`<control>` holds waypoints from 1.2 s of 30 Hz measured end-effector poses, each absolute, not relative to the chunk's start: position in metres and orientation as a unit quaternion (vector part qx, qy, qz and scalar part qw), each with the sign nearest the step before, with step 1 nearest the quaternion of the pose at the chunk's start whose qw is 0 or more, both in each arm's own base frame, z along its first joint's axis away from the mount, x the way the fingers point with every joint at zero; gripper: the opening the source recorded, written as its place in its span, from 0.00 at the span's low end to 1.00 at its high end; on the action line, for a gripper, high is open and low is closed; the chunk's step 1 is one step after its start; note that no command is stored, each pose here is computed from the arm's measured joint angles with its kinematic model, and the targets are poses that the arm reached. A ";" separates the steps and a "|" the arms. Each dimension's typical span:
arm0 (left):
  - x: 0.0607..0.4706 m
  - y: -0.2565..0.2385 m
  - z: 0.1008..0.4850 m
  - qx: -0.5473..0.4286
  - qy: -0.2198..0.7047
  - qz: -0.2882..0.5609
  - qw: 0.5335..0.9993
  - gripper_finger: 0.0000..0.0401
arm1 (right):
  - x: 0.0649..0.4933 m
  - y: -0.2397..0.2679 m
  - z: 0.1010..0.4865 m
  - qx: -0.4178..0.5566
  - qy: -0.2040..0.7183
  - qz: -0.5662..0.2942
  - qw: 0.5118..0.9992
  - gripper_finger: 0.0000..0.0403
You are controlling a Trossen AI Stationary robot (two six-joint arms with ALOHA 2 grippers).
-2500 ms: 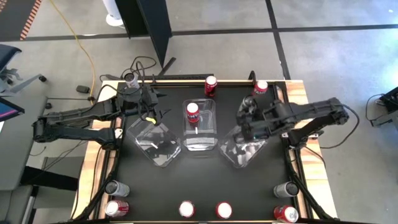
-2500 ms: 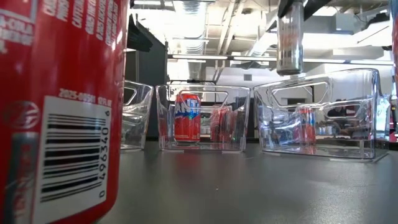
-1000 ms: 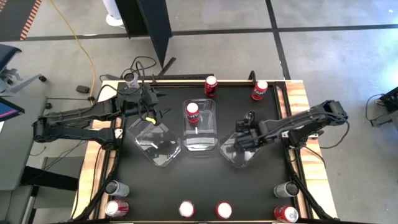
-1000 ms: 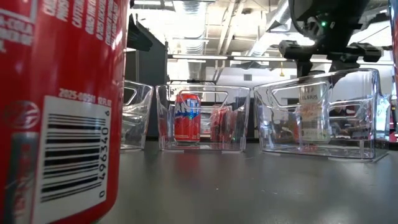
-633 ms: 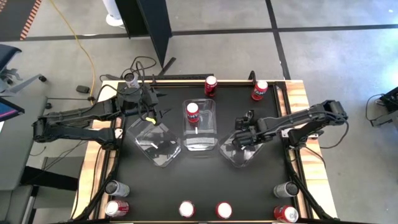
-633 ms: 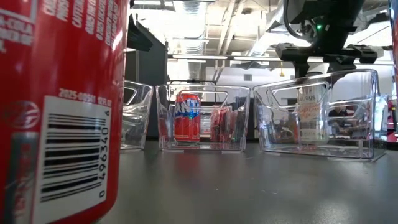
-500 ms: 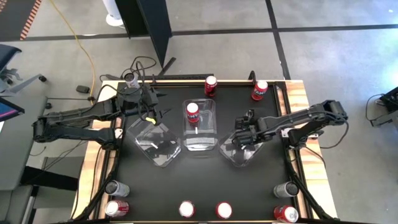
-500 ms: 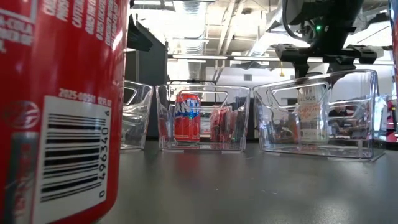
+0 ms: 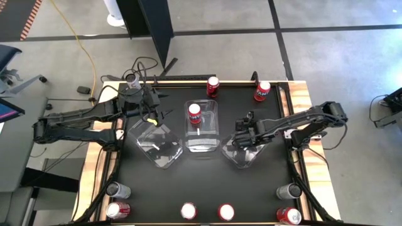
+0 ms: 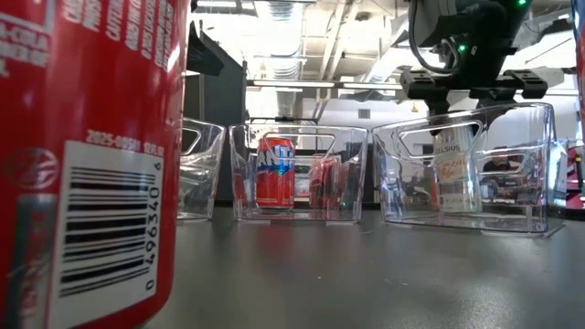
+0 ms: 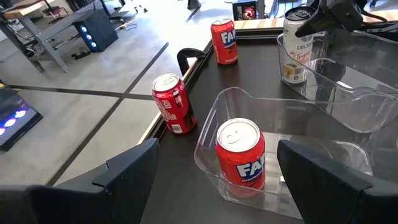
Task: Sort soda cans
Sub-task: Put the top right white soda can into the right transparent bin
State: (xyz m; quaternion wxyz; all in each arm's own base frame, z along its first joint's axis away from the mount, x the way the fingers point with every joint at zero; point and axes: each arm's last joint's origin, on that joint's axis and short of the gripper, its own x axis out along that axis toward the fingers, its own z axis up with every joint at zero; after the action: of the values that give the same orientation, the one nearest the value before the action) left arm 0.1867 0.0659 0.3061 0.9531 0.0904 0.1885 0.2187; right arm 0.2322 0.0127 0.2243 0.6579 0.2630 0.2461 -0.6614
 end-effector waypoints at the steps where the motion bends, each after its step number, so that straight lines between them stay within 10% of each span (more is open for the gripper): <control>1: 0.187 0.066 0.306 0.090 0.188 0.219 0.953 0.80 | 0.232 0.013 0.224 0.263 0.246 -0.661 0.658 0.70; 36: 0.187 0.066 0.306 0.091 0.188 0.219 0.953 0.80 | 0.230 0.019 0.227 0.265 0.264 -0.653 0.659 0.95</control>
State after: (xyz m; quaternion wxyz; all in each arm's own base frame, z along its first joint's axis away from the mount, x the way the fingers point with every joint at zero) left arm 0.1867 0.0659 0.3062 0.9532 0.0906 0.1883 0.2187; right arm 0.2298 0.0188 0.2269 0.6587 0.2646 0.2640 -0.6530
